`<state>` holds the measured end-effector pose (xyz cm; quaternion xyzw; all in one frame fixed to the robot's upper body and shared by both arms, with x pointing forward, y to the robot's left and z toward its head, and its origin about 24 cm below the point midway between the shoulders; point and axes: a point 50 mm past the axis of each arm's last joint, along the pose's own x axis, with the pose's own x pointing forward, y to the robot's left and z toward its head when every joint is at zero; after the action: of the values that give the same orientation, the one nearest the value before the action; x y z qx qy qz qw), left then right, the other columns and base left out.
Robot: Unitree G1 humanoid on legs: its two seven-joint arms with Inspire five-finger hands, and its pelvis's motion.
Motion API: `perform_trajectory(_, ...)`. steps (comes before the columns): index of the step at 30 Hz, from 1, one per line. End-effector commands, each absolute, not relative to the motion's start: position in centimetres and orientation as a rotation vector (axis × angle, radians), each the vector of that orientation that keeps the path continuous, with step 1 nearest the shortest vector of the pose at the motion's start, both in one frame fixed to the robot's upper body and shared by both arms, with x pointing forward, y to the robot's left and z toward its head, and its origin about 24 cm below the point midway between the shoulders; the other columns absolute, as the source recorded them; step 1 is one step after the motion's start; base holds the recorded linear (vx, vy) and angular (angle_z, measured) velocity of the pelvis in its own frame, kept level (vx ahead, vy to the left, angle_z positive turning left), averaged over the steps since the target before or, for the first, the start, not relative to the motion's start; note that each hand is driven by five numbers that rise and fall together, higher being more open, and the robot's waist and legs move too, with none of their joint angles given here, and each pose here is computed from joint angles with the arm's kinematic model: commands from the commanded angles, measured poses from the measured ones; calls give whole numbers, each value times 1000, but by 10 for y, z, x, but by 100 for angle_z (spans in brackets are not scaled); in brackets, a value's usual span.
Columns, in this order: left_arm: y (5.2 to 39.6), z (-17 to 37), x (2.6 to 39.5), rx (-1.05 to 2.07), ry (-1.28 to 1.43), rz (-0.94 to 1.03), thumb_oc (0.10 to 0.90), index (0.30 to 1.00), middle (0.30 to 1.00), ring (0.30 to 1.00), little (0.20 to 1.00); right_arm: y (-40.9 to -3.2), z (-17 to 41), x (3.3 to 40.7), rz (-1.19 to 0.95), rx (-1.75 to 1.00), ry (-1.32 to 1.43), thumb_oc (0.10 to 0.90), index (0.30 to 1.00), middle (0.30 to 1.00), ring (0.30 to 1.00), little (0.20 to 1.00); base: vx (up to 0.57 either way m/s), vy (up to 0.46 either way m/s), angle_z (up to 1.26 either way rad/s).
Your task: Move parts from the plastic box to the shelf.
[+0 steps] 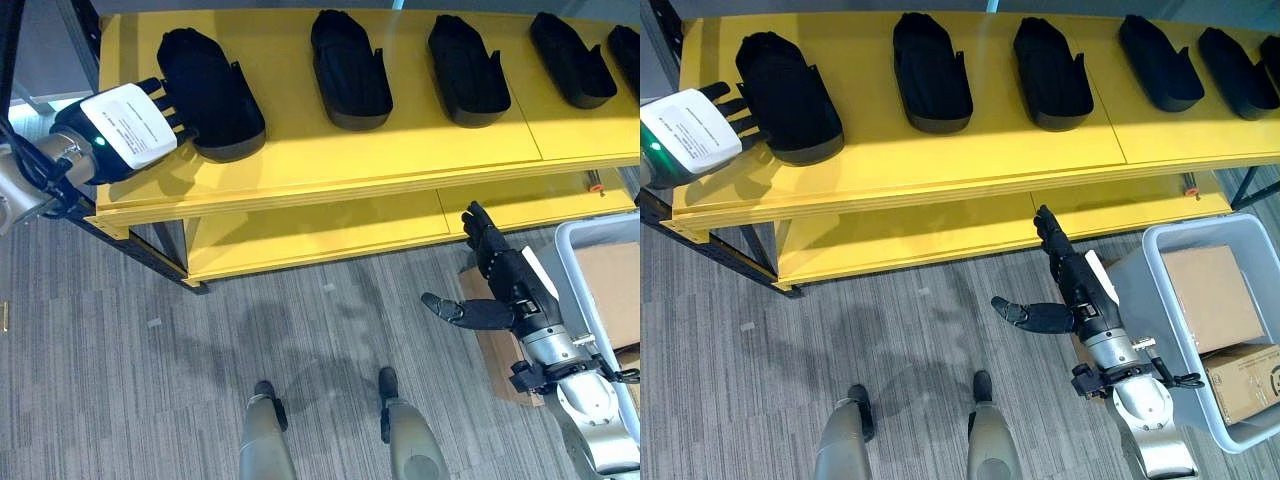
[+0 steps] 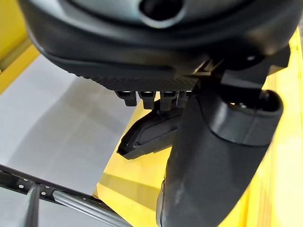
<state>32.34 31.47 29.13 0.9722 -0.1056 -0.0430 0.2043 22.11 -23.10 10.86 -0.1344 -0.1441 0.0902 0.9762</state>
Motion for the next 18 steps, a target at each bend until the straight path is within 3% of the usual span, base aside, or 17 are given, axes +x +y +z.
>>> perform_trajectory(1, 329, 349, 299, 2685, -347, 235, 900, 1000, 1000, 1000, 1000, -236, 171, 209, 143, -314, -621, 900, 1000, 1000, 1000, 1000, -68, -66, 6)
perform_trajectory(5, 326, 346, 292, 2595, -406, 268, 900, 1000, 1000, 1000, 1000, -239, 168, 206, 103, -314, -615, 900, 1000, 1000, 1000, 1000, -32, -33, 10)
perform_trajectory(9, 307, 328, 291, 2212, -559, 303, 900, 1000, 1000, 1000, 1000, -251, 154, 199, -6, -304, -549, 900, 1000, 1000, 1000, 1000, 22, -66, 6)
perform_trajectory(13, 317, 296, 276, 1907, -563, 368, 900, 1000, 1000, 1000, 1000, -252, 152, 200, 10, -339, -510, 900, 1000, 1000, 1000, 1000, 20, -57, 8)
perform_trajectory(16, 303, 248, 281, 1392, -586, 399, 900, 1000, 1000, 1000, 1000, -250, 142, 204, -9, -318, -453, 900, 1000, 1000, 1000, 1000, 26, -68, 11)
perform_trajectory(18, 296, 240, 283, 1293, -596, 389, 900, 1000, 1000, 1000, 1000, -250, 141, 205, -13, -323, -443, 900, 1000, 1000, 1000, 1000, 16, -43, 16)
